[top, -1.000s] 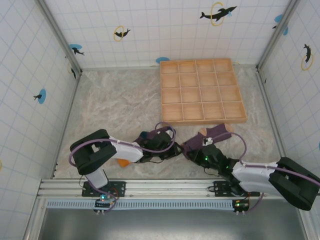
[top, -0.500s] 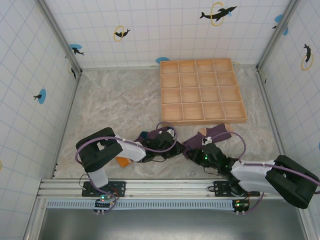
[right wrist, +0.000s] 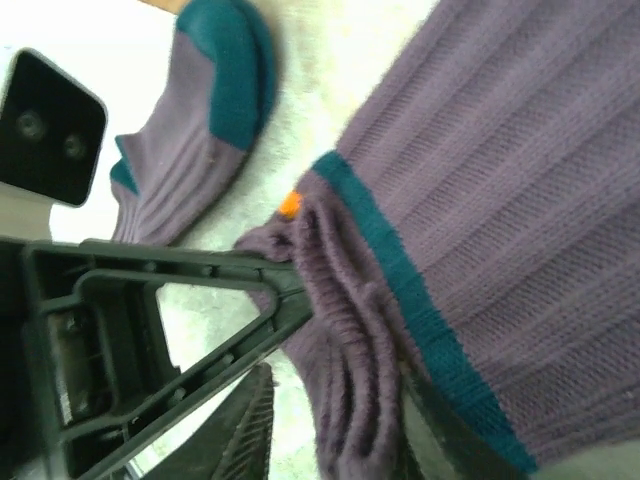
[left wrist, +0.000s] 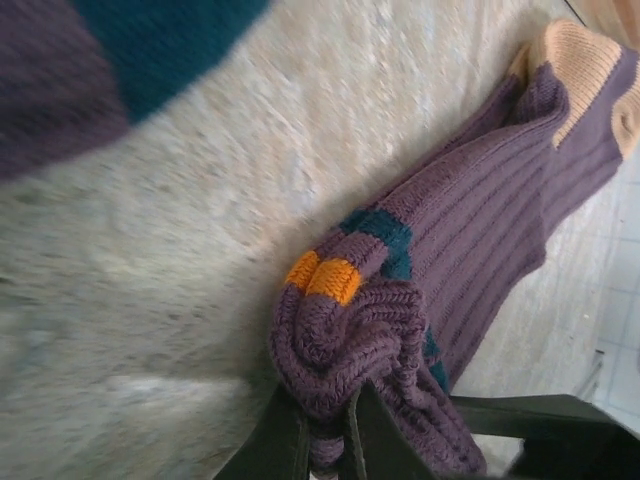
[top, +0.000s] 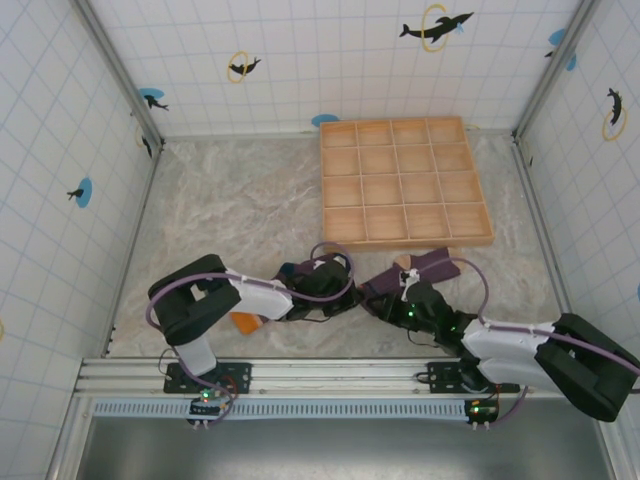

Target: Roll the socks

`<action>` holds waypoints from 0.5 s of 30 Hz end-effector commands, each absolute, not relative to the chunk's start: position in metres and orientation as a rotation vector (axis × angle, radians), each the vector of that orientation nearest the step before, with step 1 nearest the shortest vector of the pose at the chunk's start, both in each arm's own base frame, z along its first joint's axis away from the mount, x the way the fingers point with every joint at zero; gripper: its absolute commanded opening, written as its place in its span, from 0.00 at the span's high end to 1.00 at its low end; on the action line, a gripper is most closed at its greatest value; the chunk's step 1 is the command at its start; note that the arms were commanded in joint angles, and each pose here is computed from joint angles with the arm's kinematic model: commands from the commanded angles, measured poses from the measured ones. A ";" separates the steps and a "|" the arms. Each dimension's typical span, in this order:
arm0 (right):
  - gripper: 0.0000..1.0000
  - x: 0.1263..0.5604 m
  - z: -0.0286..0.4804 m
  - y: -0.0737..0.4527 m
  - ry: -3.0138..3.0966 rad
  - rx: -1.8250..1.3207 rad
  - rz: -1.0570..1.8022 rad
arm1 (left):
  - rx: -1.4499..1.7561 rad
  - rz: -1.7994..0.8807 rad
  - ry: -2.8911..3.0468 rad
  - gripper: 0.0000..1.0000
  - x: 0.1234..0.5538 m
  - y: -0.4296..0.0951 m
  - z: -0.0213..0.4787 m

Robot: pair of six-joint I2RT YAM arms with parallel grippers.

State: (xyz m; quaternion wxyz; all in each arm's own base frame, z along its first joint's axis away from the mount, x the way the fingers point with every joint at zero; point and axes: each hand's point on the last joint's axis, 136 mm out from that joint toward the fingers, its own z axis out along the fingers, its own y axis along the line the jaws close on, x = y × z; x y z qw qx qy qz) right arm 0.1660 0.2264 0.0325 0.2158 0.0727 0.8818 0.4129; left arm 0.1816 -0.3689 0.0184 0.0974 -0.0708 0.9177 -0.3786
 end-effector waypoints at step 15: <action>0.27 0.182 0.068 0.254 2.340 -0.552 0.725 | -0.189 -0.568 2.918 1.00 0.178 -0.279 0.011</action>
